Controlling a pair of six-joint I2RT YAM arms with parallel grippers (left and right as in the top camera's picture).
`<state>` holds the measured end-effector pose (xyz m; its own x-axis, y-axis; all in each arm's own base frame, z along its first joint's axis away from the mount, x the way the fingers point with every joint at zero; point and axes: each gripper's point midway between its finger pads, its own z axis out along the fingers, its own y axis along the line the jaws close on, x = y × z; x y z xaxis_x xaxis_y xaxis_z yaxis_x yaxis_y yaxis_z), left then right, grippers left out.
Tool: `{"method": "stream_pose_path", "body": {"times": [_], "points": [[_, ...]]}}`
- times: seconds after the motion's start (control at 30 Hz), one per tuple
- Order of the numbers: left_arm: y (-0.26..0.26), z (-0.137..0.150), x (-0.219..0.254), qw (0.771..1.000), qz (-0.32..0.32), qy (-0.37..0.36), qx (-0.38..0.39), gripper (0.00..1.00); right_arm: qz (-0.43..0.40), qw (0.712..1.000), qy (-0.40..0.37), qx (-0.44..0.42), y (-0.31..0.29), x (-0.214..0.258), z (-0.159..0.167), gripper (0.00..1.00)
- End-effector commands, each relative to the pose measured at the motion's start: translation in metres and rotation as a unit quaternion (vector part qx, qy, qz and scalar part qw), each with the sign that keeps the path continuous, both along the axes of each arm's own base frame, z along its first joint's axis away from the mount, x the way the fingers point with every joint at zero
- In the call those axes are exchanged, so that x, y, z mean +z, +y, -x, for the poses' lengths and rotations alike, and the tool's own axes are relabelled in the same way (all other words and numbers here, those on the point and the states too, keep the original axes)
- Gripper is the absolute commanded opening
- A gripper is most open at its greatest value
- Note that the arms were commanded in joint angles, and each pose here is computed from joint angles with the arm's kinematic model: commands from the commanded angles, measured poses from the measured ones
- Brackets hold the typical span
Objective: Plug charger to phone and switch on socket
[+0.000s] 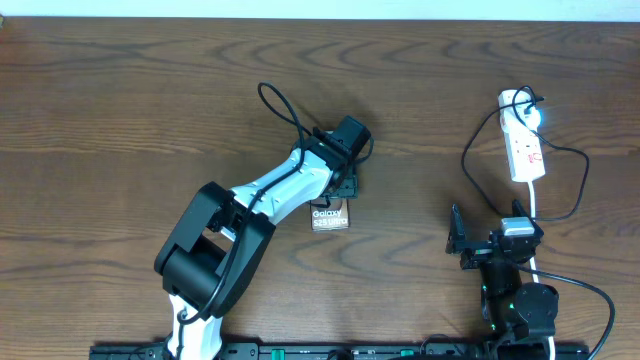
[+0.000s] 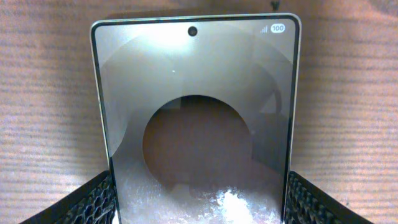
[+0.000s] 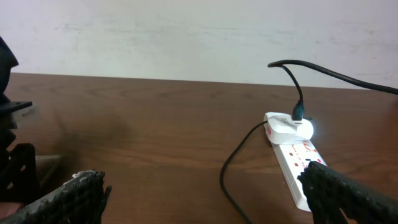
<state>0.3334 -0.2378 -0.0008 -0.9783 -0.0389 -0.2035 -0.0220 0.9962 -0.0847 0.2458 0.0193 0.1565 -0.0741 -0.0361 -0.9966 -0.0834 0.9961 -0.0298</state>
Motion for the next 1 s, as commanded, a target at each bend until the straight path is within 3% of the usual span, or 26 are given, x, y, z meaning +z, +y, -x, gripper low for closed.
{"method": "stream_pose_path", "body": {"times": [0.0,0.57,0.97], "points": [[0.003,0.038,-0.034,0.996,0.007,0.085,0.003,0.52,0.004,1.0,0.001,-0.004,-0.002,-0.001,0.0,0.99],[0.028,0.036,-0.026,0.992,0.014,0.12,0.04,0.52,0.005,1.0,0.001,-0.004,-0.002,-0.001,0.0,0.99],[0.036,0.015,0.032,0.992,0.076,0.075,0.063,0.52,0.004,1.0,0.001,-0.004,-0.002,-0.001,0.0,0.99]]}}
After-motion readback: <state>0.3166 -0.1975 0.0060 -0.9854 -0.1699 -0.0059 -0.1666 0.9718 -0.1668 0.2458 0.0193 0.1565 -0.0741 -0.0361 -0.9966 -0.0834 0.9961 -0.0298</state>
